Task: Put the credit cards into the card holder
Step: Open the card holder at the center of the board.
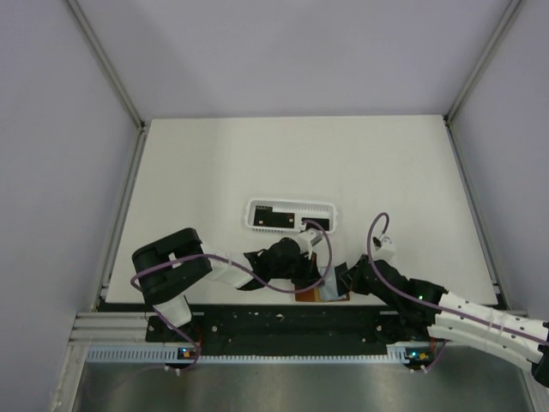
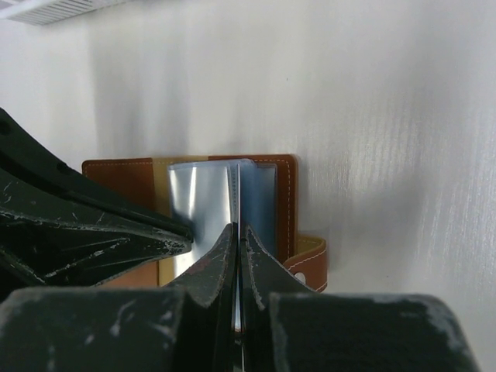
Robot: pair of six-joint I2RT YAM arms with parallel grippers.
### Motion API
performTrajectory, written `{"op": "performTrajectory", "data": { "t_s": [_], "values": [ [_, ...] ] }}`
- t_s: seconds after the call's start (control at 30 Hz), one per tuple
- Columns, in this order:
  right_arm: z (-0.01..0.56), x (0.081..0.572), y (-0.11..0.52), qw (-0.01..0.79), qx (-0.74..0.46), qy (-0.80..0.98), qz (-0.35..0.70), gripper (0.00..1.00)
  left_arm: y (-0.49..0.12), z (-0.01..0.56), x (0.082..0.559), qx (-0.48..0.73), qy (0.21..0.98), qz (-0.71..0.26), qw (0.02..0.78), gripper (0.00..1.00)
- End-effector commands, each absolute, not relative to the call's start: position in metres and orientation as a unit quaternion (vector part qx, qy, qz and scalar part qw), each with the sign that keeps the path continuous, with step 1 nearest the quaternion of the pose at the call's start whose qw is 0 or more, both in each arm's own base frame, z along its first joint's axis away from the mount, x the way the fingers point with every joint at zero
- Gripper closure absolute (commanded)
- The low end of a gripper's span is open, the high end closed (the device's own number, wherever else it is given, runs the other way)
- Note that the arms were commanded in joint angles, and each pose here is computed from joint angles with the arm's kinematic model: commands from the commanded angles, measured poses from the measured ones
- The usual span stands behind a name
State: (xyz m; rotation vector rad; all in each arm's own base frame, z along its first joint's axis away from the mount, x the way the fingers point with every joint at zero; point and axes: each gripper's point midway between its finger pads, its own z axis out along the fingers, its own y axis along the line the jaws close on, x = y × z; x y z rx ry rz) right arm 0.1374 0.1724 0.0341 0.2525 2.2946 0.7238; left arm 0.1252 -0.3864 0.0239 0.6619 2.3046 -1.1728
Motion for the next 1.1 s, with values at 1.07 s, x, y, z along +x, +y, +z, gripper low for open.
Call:
{"op": "performTrajectory", "data": {
  "t_s": [1.07],
  "values": [
    [0.066, 0.127, 0.219, 0.35, 0.029, 0.845, 0.404, 1.0, -0.358, 0.009, 0.12, 0.248, 0.869, -0.369, 0.218, 1.0]
  ]
}}
